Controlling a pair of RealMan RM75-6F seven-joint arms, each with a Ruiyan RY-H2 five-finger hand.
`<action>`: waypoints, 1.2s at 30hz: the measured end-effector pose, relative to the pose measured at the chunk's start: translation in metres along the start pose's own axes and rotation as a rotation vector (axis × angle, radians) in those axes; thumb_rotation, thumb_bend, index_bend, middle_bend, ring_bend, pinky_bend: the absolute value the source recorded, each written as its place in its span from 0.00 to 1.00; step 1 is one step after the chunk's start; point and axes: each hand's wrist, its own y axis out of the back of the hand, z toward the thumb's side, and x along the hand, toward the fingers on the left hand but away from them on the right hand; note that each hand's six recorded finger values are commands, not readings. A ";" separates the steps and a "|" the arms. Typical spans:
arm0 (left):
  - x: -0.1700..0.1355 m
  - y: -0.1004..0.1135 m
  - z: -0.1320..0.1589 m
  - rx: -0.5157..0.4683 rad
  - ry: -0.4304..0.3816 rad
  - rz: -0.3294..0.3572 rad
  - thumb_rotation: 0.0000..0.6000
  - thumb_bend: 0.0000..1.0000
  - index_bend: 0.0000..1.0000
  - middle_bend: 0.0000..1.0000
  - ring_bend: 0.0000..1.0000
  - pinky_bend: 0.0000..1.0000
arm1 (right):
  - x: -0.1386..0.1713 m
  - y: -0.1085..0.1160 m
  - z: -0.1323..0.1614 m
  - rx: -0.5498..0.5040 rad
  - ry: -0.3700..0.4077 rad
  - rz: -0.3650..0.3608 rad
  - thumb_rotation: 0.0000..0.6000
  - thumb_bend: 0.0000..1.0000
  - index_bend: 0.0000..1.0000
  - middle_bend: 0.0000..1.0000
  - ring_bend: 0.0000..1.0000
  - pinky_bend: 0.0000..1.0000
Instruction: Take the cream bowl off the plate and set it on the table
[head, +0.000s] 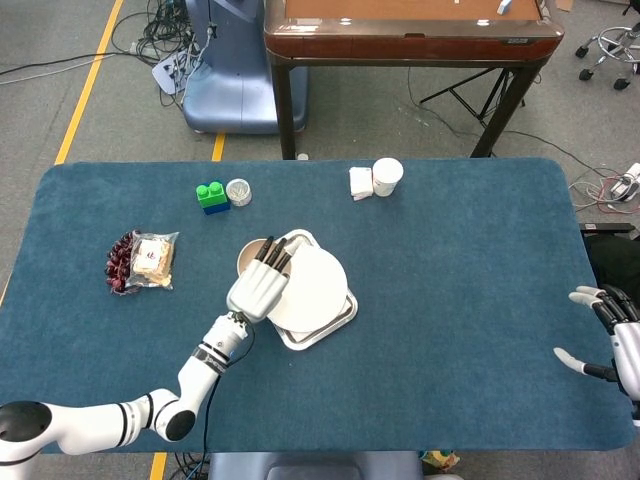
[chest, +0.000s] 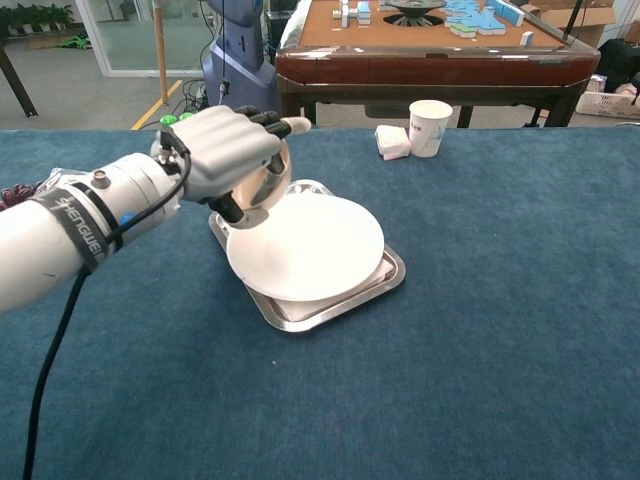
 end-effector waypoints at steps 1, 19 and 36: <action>-0.002 0.000 -0.004 0.009 0.006 -0.005 1.00 0.34 0.66 0.00 0.00 0.07 | 0.000 0.000 0.000 0.001 0.000 0.001 1.00 0.00 0.28 0.24 0.14 0.34; -0.045 -0.031 -0.073 0.122 0.085 -0.178 1.00 0.34 0.67 0.00 0.00 0.07 | 0.000 -0.003 0.001 0.012 -0.005 0.006 1.00 0.00 0.28 0.24 0.14 0.34; -0.079 -0.053 -0.094 0.089 0.092 -0.283 1.00 0.34 0.67 0.01 0.00 0.07 | -0.001 -0.008 0.003 0.019 -0.003 0.019 1.00 0.00 0.28 0.24 0.14 0.34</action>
